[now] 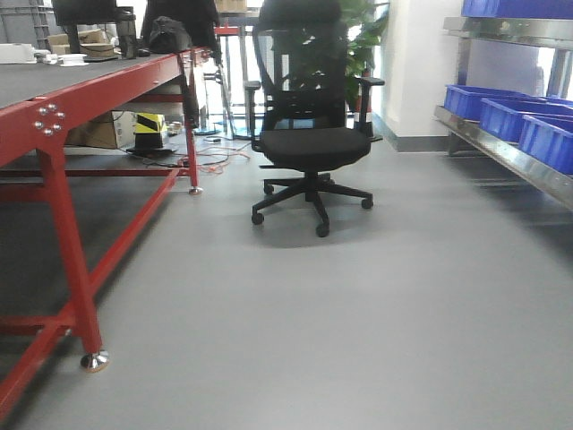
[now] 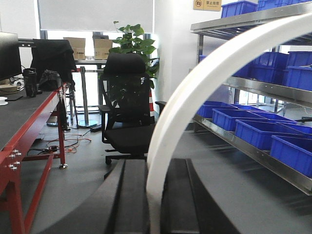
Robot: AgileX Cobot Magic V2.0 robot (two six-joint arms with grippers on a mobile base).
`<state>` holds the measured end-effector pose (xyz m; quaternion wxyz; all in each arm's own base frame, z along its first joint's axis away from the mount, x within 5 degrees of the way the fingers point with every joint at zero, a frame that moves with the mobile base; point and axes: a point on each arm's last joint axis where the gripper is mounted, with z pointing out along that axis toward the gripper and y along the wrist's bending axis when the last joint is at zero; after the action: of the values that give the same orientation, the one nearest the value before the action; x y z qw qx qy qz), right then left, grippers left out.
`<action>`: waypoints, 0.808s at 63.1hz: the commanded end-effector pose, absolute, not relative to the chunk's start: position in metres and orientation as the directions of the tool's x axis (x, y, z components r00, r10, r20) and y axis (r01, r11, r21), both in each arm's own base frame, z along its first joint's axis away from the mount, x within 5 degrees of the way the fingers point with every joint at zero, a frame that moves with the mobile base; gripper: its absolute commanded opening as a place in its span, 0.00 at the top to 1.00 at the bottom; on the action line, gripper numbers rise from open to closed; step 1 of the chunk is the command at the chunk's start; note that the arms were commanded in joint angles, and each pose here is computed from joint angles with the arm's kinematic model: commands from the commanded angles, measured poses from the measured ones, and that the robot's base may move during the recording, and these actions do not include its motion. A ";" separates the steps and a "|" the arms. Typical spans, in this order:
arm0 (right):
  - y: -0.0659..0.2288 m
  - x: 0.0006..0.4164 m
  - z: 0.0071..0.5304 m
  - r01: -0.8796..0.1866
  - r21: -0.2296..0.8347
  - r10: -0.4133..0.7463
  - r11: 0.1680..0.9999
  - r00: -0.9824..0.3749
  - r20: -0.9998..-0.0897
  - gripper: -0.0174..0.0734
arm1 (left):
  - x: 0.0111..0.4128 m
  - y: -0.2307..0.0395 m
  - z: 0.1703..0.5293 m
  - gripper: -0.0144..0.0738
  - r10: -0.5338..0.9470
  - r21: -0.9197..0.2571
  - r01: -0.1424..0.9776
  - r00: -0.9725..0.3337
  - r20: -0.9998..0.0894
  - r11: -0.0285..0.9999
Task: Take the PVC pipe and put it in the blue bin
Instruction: 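Drive past the black office chair toward the blue bin shelf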
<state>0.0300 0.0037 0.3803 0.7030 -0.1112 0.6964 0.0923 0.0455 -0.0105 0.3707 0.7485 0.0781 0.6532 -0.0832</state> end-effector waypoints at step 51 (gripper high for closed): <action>0.004 0.029 0.381 -0.286 -0.031 -0.023 0.958 0.031 -0.999 0.98 | 0.044 -0.011 0.374 0.96 -0.032 0.008 0.236 0.164 -0.986 0.972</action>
<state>0.0300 0.0037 0.3803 0.7030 -0.1112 0.6964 0.0923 0.0455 -0.0105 0.3707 0.7485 0.0781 0.6532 -0.0832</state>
